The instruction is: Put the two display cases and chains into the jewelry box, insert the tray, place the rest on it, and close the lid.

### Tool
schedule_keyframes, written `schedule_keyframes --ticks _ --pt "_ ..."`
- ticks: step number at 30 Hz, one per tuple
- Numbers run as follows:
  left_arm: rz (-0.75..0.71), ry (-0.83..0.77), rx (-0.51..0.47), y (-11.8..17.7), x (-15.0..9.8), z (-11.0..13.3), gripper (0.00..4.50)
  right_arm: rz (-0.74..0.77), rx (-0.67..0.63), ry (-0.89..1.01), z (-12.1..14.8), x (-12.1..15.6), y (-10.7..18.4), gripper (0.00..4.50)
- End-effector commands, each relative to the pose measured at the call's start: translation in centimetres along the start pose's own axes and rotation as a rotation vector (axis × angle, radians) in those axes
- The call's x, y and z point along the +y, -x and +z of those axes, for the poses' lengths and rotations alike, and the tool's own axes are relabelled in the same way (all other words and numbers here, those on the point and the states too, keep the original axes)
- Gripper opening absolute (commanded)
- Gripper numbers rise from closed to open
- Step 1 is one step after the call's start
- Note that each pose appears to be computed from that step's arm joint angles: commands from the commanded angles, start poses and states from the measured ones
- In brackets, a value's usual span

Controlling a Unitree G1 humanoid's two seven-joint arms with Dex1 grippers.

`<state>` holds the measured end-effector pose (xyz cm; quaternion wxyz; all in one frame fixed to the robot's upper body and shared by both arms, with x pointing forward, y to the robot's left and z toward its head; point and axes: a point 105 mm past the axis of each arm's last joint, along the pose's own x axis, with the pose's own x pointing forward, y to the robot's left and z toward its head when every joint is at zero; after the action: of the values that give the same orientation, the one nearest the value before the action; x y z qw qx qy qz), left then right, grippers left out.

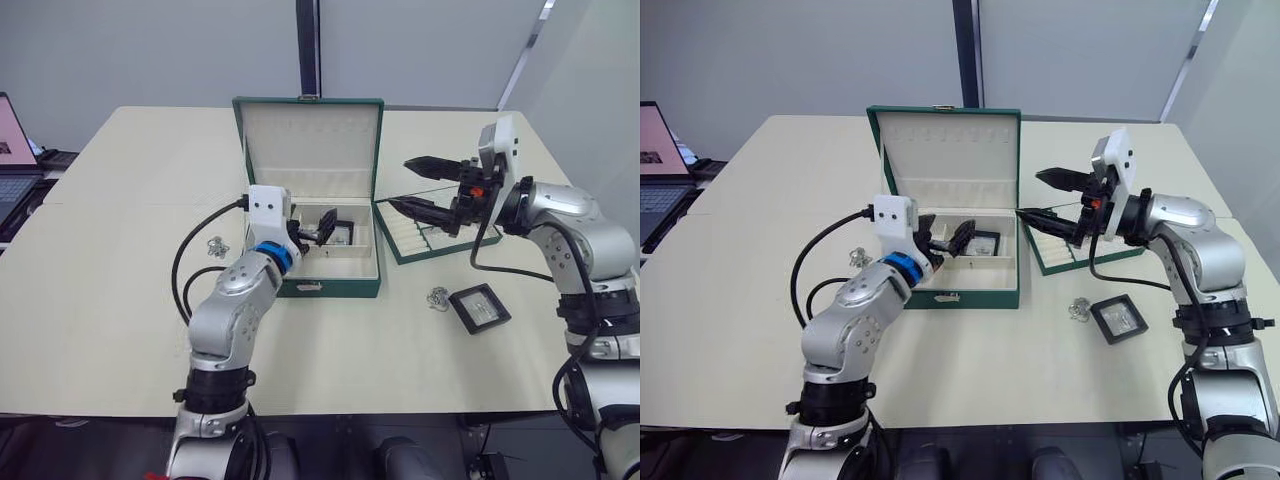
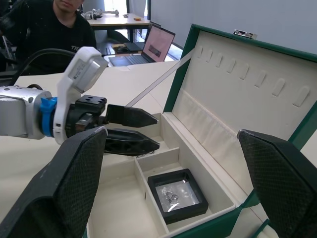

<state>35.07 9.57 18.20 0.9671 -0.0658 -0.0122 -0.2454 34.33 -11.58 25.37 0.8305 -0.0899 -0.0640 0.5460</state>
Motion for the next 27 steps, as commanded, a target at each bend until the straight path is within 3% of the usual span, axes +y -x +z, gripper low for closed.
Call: schedule_keyframes --ticks 1,6,10,13,22,27 --pt "-0.164 -0.052 -0.096 3.5 -0.6 3.7 4.48 -0.027 -0.007 0.024 0.9 -0.2 2.0 4.50" --pt "-0.183 -0.086 -0.073 8.6 2.7 5.3 4.48 -0.076 0.074 -0.021 -1.1 -0.4 4.9 4.50" --pt "-0.081 -0.179 0.093 13.9 7.9 4.5 4.48 -0.194 0.179 -0.072 -3.8 -1.3 9.1 4.50" --pt "0.000 -0.207 0.137 16.2 10.5 4.6 4.48 -0.267 0.213 -0.103 -5.0 -1.8 11.4 4.50" --pt "0.246 -0.255 0.171 20.8 17.0 3.8 4.48 -0.425 0.246 -0.172 -8.1 -1.7 15.3 4.50" --pt "0.314 -0.270 0.154 21.5 18.8 3.5 4.48 -0.475 0.291 -0.179 -10.0 -1.3 16.8 4.50"
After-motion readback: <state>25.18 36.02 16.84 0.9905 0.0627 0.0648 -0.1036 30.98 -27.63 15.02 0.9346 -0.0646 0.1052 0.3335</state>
